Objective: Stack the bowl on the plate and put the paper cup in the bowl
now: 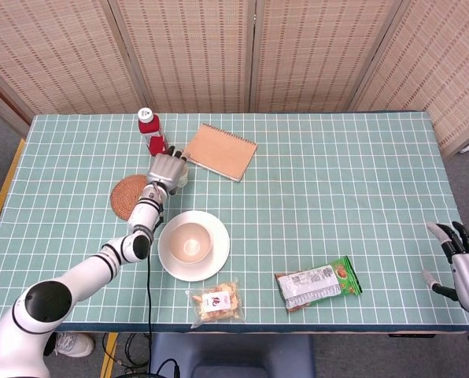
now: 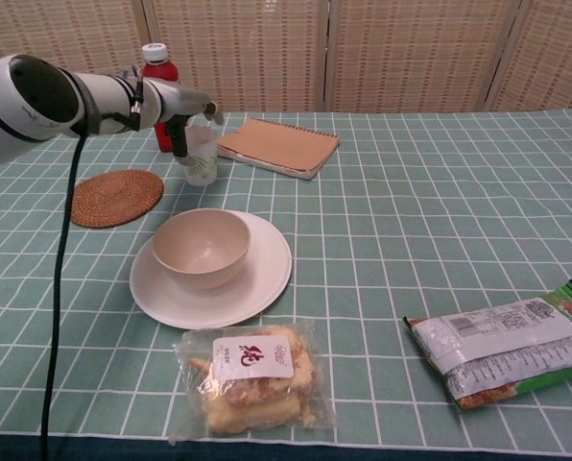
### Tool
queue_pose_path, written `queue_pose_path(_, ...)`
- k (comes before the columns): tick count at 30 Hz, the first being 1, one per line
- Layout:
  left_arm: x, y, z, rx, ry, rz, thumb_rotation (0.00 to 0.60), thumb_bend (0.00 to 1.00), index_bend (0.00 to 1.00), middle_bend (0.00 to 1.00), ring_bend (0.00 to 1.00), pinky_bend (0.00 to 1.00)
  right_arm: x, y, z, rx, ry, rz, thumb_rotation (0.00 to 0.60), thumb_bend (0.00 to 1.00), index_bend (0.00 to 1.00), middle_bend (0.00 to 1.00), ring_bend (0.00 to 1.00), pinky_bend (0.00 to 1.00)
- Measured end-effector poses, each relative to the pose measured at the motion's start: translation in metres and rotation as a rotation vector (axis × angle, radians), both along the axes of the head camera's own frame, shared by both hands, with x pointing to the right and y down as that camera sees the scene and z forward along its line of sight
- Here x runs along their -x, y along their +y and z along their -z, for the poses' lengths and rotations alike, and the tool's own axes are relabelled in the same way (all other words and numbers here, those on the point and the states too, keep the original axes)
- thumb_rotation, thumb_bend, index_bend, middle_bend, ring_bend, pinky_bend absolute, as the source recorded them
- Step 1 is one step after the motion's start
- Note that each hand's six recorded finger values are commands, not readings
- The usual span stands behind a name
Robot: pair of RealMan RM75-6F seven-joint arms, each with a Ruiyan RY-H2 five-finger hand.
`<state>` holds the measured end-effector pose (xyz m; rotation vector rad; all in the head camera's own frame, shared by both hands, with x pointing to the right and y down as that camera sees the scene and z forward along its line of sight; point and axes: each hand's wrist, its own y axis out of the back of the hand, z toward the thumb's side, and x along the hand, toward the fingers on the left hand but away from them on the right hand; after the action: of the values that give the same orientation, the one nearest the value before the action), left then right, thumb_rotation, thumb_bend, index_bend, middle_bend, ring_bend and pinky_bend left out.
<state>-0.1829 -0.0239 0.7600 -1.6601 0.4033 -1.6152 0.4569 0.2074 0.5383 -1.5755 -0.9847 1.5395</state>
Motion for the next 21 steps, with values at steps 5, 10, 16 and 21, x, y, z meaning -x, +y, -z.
queue_pose_path(5,-0.0010,-0.0006,-0.0039,-0.001,-0.016,-0.002,0.600,0.29,0.15,0.00,0.07,0.35,-0.0002,-0.0001,-0.0017,0.004,-0.001,-0.001,0.600,0.24,0.12,0.15,0.04,0.13)
queue_pose_path(10,-0.0019,-0.0014,-0.0066,-0.005,-0.025,-0.002,0.600,0.29,0.19,0.01,0.13,0.36,-0.0020,0.0007,-0.0020,0.005,0.000,-0.007,0.600,0.23,0.12,0.15,0.04,0.13)
queue_pose_path(16,-0.0067,-0.0012,-0.0071,-0.015,-0.016,-0.011,0.600,0.29,0.28,0.14,0.27,0.44,-0.0032,0.0020,-0.0011,0.003,0.000,-0.011,0.600,0.23,0.12,0.15,0.04,0.13)
queue_pose_path(21,-0.0091,0.0000,-0.0075,-0.022,-0.006,-0.017,0.600,0.29,0.31,0.19,0.33,0.53,-0.0033,0.0021,-0.0007,0.002,-0.001,-0.010,0.600,0.24,0.12,0.15,0.04,0.13)
